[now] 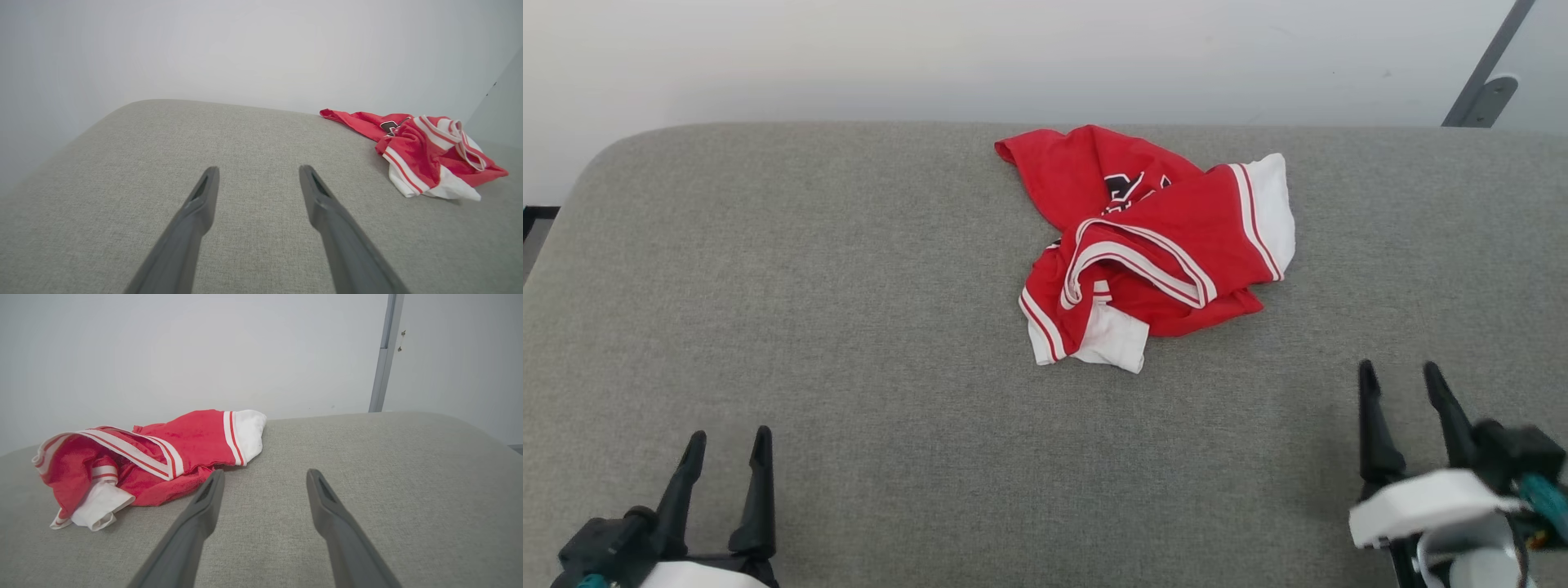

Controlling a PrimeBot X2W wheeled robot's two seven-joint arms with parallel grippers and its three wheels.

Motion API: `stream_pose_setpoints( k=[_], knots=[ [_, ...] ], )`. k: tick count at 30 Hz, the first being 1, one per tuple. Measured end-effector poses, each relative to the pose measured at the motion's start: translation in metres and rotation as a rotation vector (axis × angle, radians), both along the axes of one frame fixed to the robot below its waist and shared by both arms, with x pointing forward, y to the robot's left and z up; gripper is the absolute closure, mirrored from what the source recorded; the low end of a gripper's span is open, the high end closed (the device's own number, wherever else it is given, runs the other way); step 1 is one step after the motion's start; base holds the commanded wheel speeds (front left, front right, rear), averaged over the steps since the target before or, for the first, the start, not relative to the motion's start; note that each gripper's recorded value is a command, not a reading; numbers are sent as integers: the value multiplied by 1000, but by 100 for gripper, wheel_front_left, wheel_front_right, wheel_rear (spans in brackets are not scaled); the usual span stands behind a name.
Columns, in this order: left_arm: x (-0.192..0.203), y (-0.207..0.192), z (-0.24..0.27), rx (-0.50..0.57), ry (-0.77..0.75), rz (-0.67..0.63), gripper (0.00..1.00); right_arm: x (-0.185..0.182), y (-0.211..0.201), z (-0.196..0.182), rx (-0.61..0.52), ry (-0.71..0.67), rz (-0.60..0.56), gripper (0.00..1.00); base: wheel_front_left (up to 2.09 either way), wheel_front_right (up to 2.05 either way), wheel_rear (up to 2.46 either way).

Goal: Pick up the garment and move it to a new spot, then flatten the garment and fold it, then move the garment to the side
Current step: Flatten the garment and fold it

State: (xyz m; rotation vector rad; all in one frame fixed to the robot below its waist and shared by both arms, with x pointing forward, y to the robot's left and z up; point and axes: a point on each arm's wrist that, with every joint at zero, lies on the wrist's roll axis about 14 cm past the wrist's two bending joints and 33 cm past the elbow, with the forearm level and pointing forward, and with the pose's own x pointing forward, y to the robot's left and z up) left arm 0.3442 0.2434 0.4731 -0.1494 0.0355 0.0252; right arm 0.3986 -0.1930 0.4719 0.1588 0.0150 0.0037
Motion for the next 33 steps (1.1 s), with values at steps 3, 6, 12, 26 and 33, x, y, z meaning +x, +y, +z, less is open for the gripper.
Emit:
stream_pose_setpoints(
  k=[3, 6, 12, 26, 33],
  knots=[
    [0, -4, -4, -17, 9, -2, 0, 16, 3, -2, -28, 49, 28, 0, 0, 0, 0],
    [3, -13, -7, -43, 16, -15, 0, 43, -11, 4, -96, 101, 30, 0, 0, 0, 0],
    [21, -17, -9, -81, 17, -13, 0, 107, -12, 4, -202, 261, 77, 0, 0, 0, 0],
    [24, 6, -37, -98, 107, 69, 0, 170, 36, -77, -222, 814, 222, 0, 0, 0, 0],
    [23, 11, -47, -101, 140, 90, 0, 182, 48, -90, -246, 846, 237, 100, 0, 0, 0]
  ],
)
